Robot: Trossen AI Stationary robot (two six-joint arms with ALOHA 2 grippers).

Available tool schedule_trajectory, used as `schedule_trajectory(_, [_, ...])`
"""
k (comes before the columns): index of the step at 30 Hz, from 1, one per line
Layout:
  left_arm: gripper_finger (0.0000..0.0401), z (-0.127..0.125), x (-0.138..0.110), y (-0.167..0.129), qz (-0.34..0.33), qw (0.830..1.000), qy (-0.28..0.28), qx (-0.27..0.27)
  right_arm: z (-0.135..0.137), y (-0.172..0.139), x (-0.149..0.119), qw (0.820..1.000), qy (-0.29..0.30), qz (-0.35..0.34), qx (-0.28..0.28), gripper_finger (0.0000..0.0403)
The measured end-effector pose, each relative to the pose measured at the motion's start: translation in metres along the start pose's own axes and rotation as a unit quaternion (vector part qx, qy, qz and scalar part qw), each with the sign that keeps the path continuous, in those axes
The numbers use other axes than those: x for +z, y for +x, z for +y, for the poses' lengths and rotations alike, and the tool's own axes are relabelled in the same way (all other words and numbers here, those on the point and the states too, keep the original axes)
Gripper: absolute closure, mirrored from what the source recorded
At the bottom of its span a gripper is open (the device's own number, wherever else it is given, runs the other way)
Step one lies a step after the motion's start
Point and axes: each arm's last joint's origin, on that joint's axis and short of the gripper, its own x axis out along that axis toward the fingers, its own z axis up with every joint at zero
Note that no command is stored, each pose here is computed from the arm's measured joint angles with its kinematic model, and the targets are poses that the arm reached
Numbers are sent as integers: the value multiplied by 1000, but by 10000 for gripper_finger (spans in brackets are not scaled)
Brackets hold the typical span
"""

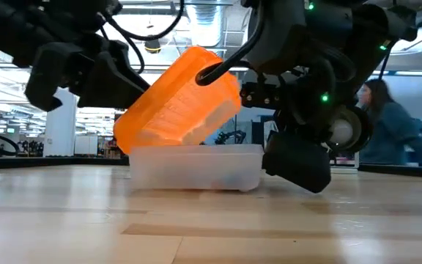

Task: Pick & place school supplies into a supply box
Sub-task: Close the supply box

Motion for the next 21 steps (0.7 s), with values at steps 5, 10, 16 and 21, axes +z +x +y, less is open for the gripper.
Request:
schedule_trajectory(5, [244, 4, 2, 5, -6, 1000, -13, -25, -1, 1, 0, 1000, -2, 2, -3, 333])
schedule_trajectory(10, [244, 3, 4, 4, -19, 999, -13, -39, -7, 7, 2, 1000, 0, 12, -9, 333])
schedule_trajectory(16, [244, 1, 5, 4, -24, 998, -14, -56, -14, 14, 6, 1000, 4, 15, -21, 333])
schedule_trajectory(21, [244, 1, 5, 4, -24, 998, -14, -56, -14, 16, 7, 1000, 11, 19, -17, 333])
